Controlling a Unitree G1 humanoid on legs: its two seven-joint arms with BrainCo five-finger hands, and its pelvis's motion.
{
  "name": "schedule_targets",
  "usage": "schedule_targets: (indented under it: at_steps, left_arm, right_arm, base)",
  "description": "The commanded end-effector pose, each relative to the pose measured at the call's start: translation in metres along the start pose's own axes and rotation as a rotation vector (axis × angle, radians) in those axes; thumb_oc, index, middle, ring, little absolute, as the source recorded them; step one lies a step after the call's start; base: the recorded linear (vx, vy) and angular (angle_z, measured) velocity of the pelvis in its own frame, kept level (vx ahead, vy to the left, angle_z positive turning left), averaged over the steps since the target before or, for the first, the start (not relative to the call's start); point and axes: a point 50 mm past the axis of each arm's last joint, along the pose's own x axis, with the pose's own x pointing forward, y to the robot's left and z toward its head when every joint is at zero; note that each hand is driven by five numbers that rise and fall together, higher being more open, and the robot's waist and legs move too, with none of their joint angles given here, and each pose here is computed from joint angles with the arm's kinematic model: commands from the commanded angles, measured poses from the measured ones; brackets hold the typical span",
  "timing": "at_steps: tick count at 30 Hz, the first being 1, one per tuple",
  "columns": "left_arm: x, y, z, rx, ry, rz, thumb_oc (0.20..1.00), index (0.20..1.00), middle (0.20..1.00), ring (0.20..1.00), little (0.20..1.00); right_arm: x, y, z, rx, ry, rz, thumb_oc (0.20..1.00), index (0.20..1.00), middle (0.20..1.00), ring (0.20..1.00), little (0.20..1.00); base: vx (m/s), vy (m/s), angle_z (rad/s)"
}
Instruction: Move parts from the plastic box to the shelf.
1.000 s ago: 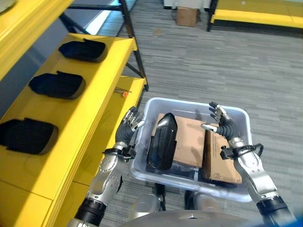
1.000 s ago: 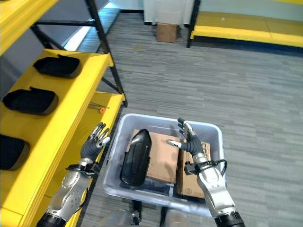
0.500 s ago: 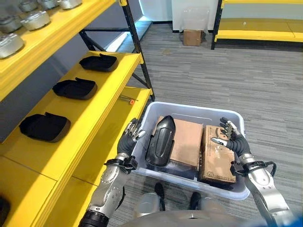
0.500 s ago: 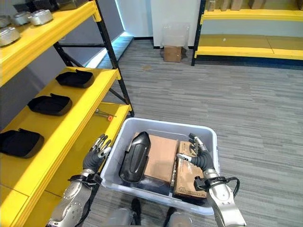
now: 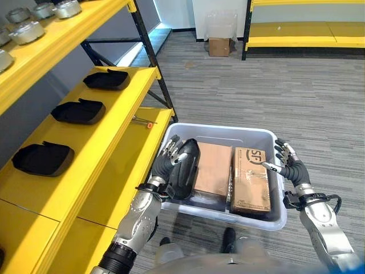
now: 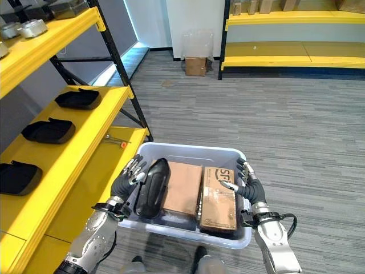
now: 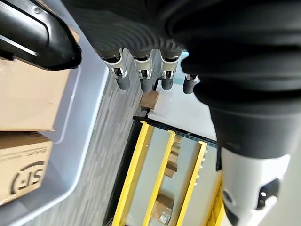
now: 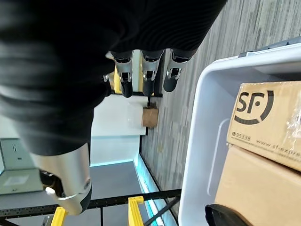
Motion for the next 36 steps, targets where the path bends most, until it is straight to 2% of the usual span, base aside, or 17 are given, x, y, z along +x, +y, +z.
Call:
schedule_targets:
  at_steps: [1,10,23,31,36]
  left_arm:
    - [-0.008,0.009,0.033,0.034,-0.155,0.007,1.0,1.0,1.0,1.0,1.0]
    - [-0.01,0.02,0.044,0.091,-0.2,0.064,1.0,1.0,1.0,1.0,1.0]
    - [-0.004,0.021,0.059,0.172,-0.24,0.072,1.0,1.0,1.0,1.0,1.0]
    - [0.015,0.017,0.067,0.328,-0.264,0.063,1.0,1.0,1.0,1.0,1.0]
    - [0.033,0.015,0.055,0.388,-0.213,0.067,1.0,1.0,1.0,1.0,1.0]
  right_arm:
    - [0.004,-0.001,0.023,0.004,-0.125,0.009,1.0,1.0,1.0,1.0,1.0]
    - [0.005,0.009,0.018,0.022,-0.102,0.051,1.0,1.0,1.0,1.0,1.0]
    - [0.011,0.015,0.03,0.072,-0.154,0.077,1.0,1.0,1.0,1.0,1.0]
    - [0.017,0.027,0.04,0.104,-0.203,0.128,1.0,1.0,1.0,1.0,1.0]
    - [0.019,0.036,0.043,0.119,-0.212,0.174,1.0,1.0,1.0,1.0,1.0]
  base:
    - [0.02,0.313,0.04]
    - [-0.01,0.192,-0.03]
    - [-0.05,-0.011,0.03]
    - [-0.02,-0.025,0.0]
    - [-0.01,-0.008,-0.04]
